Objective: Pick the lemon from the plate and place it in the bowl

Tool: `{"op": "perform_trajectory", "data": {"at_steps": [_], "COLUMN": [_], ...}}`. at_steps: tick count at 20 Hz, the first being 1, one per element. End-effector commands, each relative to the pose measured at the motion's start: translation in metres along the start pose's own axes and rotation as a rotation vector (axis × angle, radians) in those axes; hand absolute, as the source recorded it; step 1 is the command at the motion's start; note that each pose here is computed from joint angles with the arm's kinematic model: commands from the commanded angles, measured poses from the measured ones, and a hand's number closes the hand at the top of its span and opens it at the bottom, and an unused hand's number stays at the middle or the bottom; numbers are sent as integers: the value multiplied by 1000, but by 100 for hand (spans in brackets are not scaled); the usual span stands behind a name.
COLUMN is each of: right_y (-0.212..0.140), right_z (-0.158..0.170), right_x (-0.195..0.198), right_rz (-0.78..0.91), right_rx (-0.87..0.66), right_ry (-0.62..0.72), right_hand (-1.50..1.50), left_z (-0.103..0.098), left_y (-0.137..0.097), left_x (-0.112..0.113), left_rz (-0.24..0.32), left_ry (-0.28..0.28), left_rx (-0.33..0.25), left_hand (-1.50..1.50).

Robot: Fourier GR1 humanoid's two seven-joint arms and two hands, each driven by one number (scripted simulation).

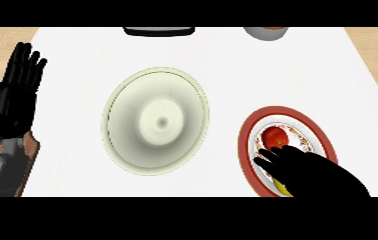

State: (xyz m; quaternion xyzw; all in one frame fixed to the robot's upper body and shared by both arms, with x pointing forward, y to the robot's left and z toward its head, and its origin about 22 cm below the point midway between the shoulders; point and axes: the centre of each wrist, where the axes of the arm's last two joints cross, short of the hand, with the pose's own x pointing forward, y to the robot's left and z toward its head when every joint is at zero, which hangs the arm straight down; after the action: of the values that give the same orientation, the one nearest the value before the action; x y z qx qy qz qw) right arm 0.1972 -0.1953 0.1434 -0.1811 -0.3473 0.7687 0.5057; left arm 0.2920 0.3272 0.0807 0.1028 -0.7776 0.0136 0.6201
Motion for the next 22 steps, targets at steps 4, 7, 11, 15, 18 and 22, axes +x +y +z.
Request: {"op": "perform_trajectory", "data": {"at_steps": [4, 7, 11, 15, 18, 22], "right_y": [8, 14, 16, 21, 38, 45], "right_z": [-12, -39, -33, -53, -54, -73], "right_x": [-41, -28, -28, -33, -33, -29], "right_rz": [10, -4, -23, 8, 24, 16], "right_rx": [-13, -30, -6, 1, -2, 12], "right_ry": [24, -1, -49, -77, -38, -17], "right_hand": [-150, -150, -150, -150, -150, -150], "left_z": [-5, -8, 25, -2, 16, 0], "left_y": [26, 10, 10, 13, -4, 9], "left_x": [12, -1, -5, 4, -10, -3], "left_rz": [7, -6, -7, -15, -5, -3], "left_ry": [8, 17, 9, 17, -6, 2], "left_rx": [4, -2, -12, 7, -9, 11], "left_hand": [0, 0, 0, 0, 0, 0]}}
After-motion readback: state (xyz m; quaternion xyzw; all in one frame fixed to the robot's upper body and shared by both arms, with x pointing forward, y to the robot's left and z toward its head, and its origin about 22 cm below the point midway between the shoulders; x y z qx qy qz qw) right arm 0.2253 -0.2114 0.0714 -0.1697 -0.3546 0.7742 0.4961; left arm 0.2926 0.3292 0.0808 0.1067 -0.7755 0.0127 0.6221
